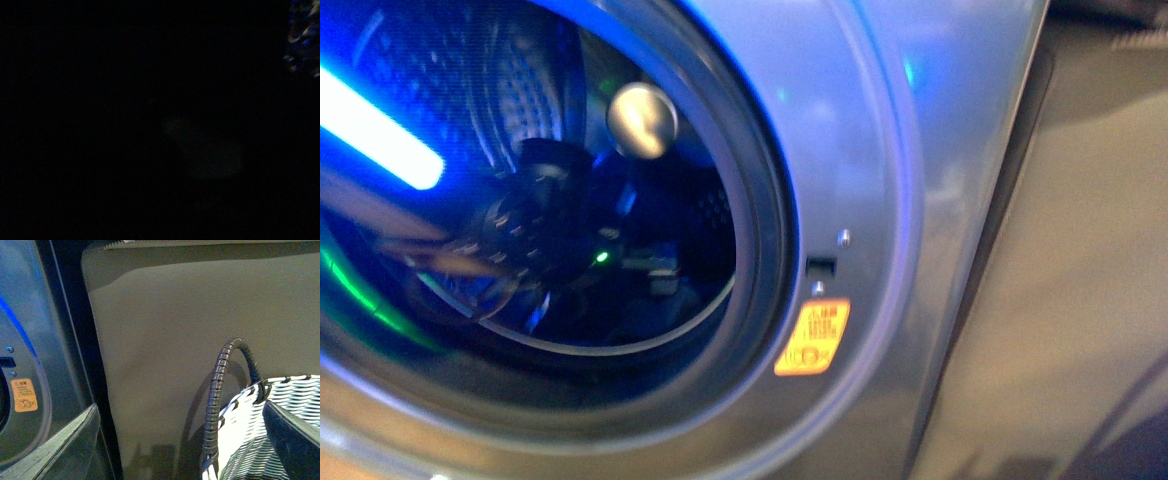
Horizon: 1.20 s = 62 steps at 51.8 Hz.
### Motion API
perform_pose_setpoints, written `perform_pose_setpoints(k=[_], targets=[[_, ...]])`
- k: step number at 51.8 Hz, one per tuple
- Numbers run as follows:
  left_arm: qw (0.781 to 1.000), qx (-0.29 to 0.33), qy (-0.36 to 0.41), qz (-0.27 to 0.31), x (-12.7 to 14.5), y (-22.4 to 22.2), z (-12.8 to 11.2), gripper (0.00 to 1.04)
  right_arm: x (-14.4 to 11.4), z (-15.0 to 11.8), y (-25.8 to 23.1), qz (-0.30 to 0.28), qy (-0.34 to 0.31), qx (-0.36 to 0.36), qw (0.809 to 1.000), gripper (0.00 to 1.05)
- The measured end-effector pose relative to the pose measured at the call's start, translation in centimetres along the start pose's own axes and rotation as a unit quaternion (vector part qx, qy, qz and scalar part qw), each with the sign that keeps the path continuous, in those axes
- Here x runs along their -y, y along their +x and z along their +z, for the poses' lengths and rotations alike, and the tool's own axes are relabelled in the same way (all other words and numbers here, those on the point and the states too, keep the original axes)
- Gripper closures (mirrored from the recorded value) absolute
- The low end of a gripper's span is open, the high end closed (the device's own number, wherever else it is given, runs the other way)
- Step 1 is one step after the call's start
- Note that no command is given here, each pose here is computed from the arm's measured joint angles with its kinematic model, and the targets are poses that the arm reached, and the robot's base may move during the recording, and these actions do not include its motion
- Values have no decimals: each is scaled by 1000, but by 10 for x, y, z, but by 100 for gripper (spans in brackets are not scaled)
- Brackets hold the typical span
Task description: Collect clothes from washing machine
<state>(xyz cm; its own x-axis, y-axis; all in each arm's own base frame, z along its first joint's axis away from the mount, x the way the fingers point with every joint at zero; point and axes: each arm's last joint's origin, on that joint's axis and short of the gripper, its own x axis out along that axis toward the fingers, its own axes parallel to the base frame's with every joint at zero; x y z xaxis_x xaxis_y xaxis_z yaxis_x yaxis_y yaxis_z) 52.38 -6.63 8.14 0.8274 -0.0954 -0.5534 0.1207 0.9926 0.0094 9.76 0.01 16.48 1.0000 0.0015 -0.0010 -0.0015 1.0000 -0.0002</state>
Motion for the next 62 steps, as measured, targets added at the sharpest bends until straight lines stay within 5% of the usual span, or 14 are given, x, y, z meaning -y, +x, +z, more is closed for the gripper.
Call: perform_pose_setpoints(k=[15,42,62], targets=[[999,-36,1,14,-3,14,-18,7,0,0,0,0,0,0,1000,8],[1000,11,-17,-7,-15,-12,-6,93,0,0,0,0,0,0,1000,8],[997,57,4,-55,-15,-99,-1,98,0,0,0,0,0,0,1000,8]])
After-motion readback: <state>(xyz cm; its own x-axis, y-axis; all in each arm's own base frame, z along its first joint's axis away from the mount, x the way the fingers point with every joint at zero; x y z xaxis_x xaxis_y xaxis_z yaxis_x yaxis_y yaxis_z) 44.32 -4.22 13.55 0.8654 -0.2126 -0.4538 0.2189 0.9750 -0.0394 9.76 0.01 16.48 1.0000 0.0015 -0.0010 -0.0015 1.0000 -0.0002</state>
